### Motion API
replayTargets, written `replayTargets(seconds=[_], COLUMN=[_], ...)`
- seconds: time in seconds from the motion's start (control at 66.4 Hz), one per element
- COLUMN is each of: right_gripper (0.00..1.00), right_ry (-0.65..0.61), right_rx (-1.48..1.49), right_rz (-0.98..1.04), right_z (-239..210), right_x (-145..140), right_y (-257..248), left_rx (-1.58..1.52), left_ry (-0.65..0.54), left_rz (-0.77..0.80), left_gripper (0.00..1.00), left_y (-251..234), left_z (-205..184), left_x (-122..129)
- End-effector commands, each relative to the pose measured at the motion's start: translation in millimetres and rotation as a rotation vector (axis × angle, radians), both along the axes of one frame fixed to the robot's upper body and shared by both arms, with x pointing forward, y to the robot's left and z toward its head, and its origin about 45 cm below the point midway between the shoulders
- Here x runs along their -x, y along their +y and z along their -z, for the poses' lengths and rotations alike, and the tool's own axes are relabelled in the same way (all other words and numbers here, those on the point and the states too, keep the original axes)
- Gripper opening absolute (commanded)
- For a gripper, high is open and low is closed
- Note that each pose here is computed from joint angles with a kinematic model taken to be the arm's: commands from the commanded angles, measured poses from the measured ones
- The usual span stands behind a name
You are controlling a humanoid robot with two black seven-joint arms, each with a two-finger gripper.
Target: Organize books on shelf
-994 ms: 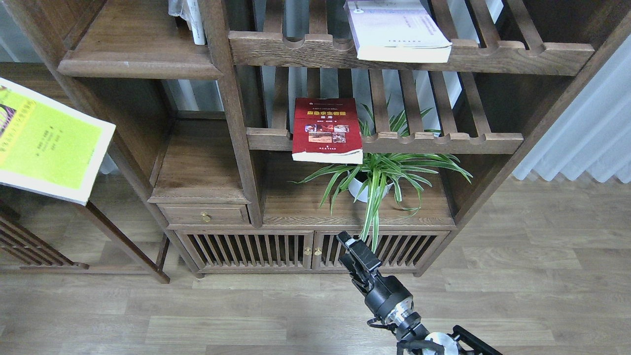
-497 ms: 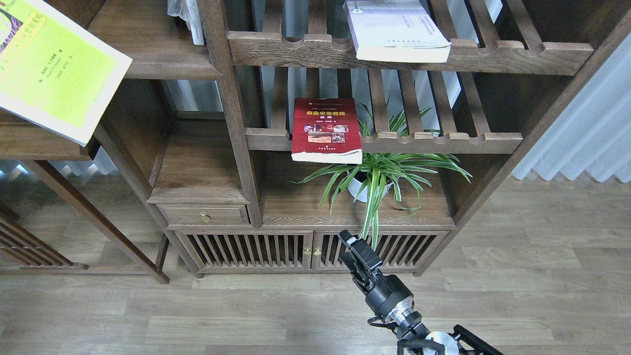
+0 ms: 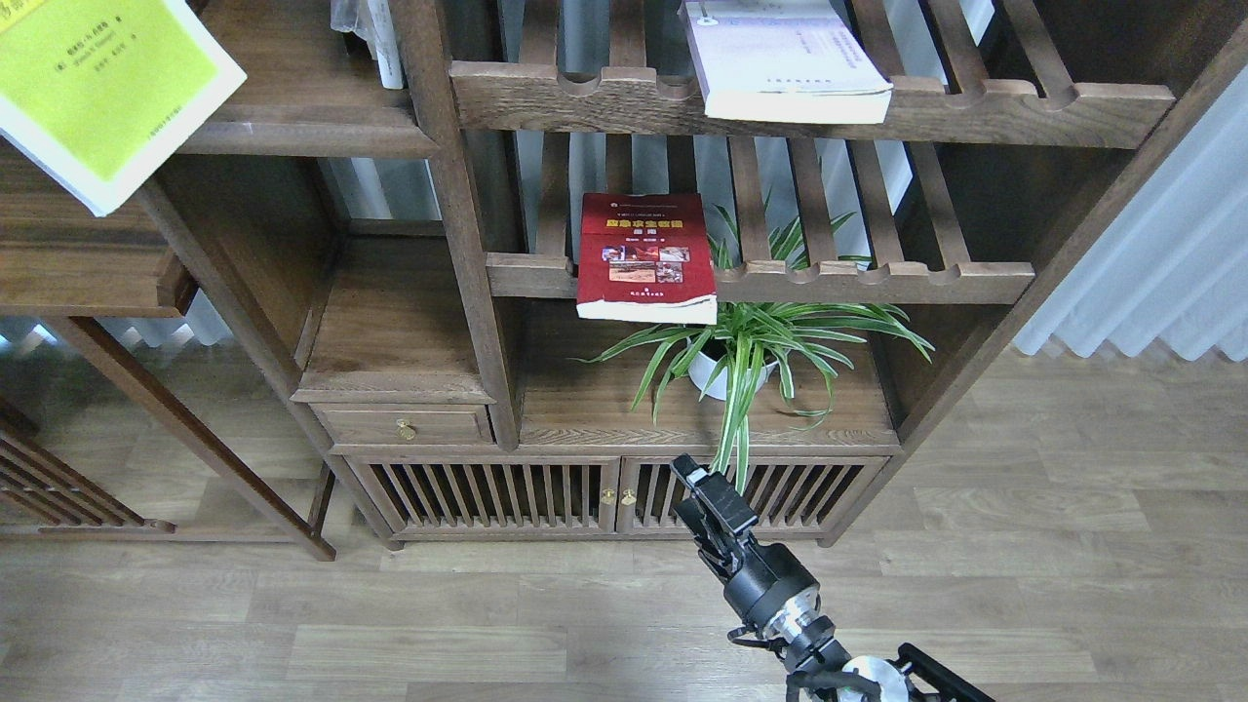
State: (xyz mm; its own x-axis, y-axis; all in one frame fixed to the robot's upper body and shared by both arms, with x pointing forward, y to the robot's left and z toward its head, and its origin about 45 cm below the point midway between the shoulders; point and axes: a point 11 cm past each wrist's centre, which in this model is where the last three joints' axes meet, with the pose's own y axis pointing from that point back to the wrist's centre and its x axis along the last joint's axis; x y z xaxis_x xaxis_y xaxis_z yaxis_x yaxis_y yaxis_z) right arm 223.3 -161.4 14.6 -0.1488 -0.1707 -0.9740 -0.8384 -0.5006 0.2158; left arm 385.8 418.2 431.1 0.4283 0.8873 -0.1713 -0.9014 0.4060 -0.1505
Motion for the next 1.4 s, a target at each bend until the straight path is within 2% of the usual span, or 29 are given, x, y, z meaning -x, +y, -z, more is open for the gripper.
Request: replayTargets(seconds=[0.0, 0.618, 0.813, 0.949, 1.386], right_gripper=[0.99, 0.99, 0.99, 0.99, 0.99], right_ry=[0.0, -0.002, 0.0, 0.004, -0.004], right_rx=[-0.001, -0.004, -0.007, -0.008, -0.026], right_rz=[0.003, 0.003, 0.021, 0.024, 0.023], right_z=[0, -1, -1, 0, -4], right_x=[0, -1, 0, 2, 4], right_y=[0, 0, -4, -4, 0], left_rx=[-0.083, -0.319, -0.29, -0.274, -0.254], left_ry=[-0.01, -0.039, -0.005, -0.035, -0.065], left_rz=[-0.035, -0.08, -0.042, -0.038, -0.076], left_gripper=[0.02, 0.02, 0.02, 0.02, 0.02], left_y=[4, -28, -57, -73, -68], left_z=[-13, -60, -49, -52, -65], left_x=[-5, -58, -85, -98, -113])
